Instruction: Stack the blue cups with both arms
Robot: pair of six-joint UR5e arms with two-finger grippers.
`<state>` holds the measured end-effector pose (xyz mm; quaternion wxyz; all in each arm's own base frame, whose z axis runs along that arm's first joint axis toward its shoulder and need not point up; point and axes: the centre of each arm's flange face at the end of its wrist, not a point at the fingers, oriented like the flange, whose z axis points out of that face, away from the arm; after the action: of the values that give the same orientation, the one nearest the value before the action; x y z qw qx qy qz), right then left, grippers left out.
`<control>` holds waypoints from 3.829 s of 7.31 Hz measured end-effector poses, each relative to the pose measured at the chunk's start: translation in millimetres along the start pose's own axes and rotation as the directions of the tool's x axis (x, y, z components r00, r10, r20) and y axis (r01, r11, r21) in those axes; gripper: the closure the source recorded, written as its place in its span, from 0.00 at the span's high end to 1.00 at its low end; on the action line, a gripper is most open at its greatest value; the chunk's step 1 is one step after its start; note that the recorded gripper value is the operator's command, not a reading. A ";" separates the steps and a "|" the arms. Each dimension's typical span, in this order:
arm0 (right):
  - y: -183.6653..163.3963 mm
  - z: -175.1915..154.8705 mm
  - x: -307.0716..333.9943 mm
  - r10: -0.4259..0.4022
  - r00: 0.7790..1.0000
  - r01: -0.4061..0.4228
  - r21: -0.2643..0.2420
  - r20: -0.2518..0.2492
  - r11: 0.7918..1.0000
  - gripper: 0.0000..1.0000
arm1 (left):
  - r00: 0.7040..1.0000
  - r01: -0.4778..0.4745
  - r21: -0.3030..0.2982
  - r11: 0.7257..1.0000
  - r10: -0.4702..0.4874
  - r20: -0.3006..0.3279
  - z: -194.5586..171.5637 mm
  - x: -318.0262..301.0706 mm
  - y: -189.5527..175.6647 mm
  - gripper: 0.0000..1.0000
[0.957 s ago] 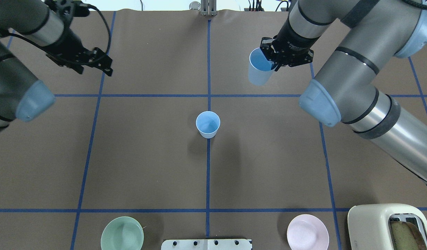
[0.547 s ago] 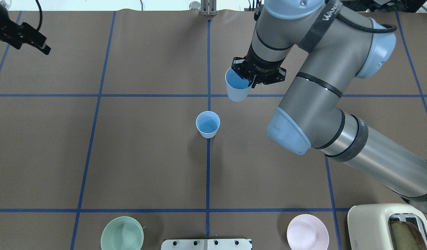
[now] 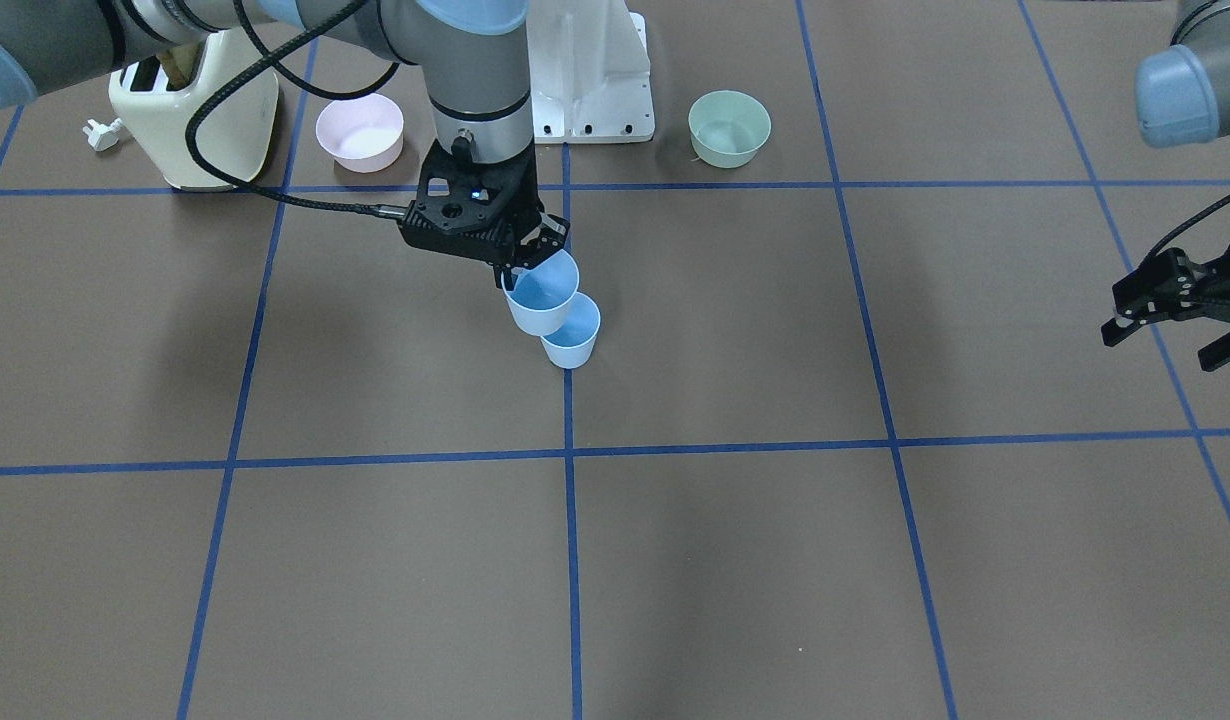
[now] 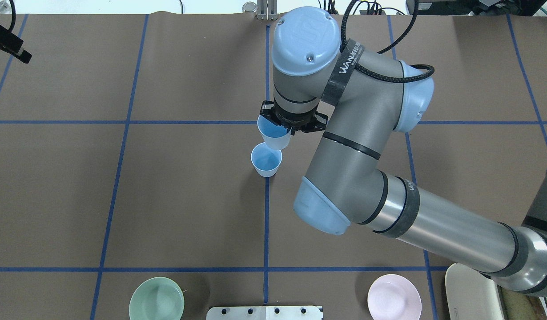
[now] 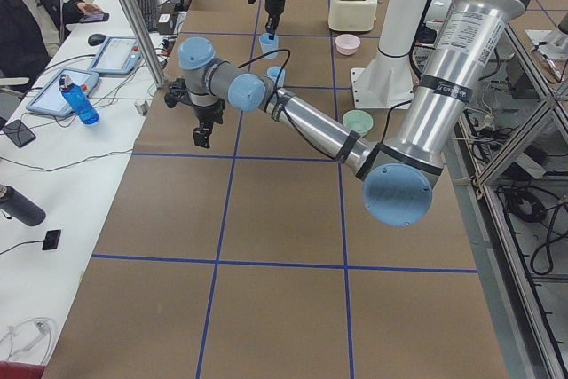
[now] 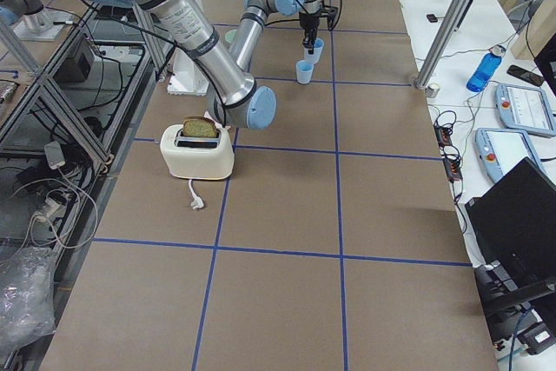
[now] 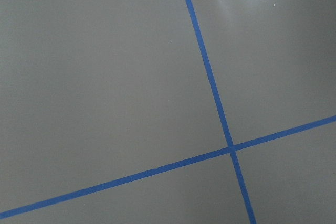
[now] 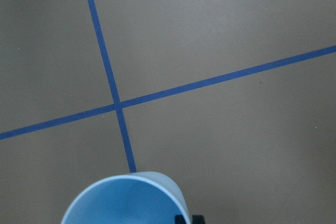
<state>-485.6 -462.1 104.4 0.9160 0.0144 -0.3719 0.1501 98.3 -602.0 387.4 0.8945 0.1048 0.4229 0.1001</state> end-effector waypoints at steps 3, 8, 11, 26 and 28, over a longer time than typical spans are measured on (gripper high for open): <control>9.2 27.9 -19.8 -0.016 1.000 0.016 -0.003 -0.020 1.000 0.00 | 1.000 0.001 -0.001 1.000 -0.001 0.000 0.4 -1.9 2.6 0.98; 18.9 41.7 -23.1 -0.027 0.999 0.027 -0.006 -0.019 1.000 0.00 | 1.000 0.003 -0.004 1.000 -0.003 0.000 1.1 -1.6 3.0 0.98; 18.2 46.6 -17.0 -0.031 0.999 0.031 0.006 -0.012 0.999 1.00 | 1.000 0.006 -0.009 1.000 -0.006 0.000 3.1 -1.9 3.1 0.98; -313.0 -23.6 542.4 -0.287 0.957 0.285 -0.053 -0.032 0.957 1.00 | 0.999 -0.035 0.013 0.999 0.035 0.020 -35.2 -182.1 38.7 0.98; -299.3 -3.9 586.9 -0.275 0.961 0.274 -0.076 -0.007 0.959 1.00 | 1.000 -0.014 0.024 1.000 0.013 0.028 -41.7 -205.9 56.1 0.98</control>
<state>0.7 -592.2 529.4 0.9309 0.0304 -0.3638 0.0078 -67.3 -599.1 528.3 0.8983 0.1200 0.4108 0.0995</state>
